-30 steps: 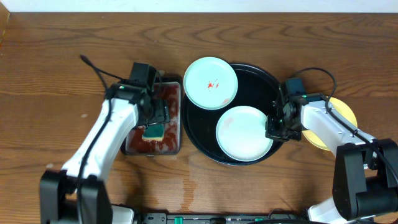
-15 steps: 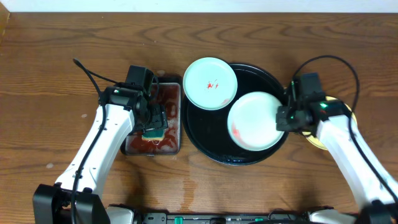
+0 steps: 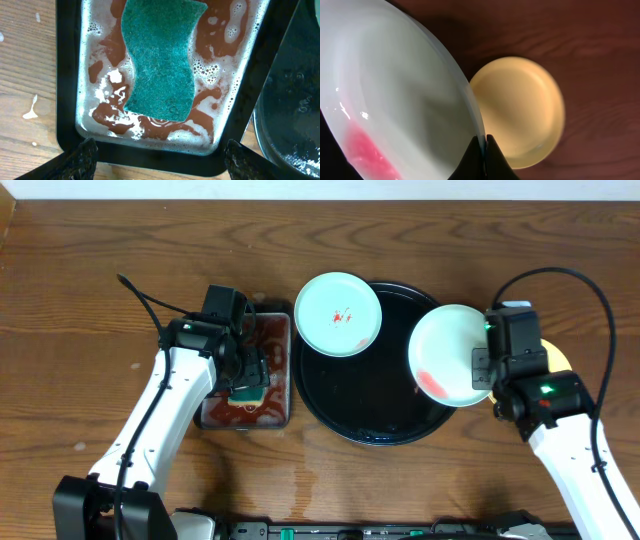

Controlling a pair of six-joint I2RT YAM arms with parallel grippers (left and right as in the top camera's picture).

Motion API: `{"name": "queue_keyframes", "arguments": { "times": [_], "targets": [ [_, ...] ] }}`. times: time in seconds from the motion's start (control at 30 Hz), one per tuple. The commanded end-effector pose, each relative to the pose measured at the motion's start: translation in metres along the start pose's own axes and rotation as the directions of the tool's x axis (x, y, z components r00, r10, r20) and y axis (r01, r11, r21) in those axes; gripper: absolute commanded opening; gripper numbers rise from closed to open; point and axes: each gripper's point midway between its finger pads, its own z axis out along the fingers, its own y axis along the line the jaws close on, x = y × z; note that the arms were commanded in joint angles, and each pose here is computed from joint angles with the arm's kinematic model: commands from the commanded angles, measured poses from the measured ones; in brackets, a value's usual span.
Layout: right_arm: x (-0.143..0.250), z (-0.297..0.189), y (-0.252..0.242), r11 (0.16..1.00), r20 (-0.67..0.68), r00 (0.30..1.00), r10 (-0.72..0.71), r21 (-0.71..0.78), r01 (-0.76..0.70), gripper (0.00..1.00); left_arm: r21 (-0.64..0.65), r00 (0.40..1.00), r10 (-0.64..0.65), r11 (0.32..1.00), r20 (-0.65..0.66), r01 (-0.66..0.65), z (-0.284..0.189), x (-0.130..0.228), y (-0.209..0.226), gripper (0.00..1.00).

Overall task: Clean dirty plates on tray and stack at the side
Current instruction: 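Lift the pale green plate and carry it right onto the yellow plate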

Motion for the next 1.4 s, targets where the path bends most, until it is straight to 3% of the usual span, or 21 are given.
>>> {"name": "queue_keyframes", "arguments": {
  "times": [0.0,0.33,0.63,1.37],
  "targets": [
    [-0.021,-0.015,-0.015,0.984,0.083,0.991,-0.103,0.154,0.089,0.01,0.005,1.000,-0.002,1.000,0.017,0.002,-0.005,-0.003,0.000,0.82],
    [-0.066,-0.052,0.011,0.929,0.270,0.916,-0.298,0.304,0.213,0.01,0.005,1.000,-0.002,1.000,0.015,0.002,-0.004,-0.003,0.000,0.82],
    [-0.093,-0.079,0.027,0.816,0.295,0.824,-0.484,0.491,0.303,0.01,0.005,1.000,-0.002,1.000,0.015,0.002,-0.004,-0.003,0.000,0.82],
    [-0.101,-0.085,0.032,0.806,0.313,0.809,-0.497,0.512,0.297,0.01,0.005,1.000,-0.002,1.000,0.016,0.002,-0.004,-0.003,0.000,0.82]
  ]
}}
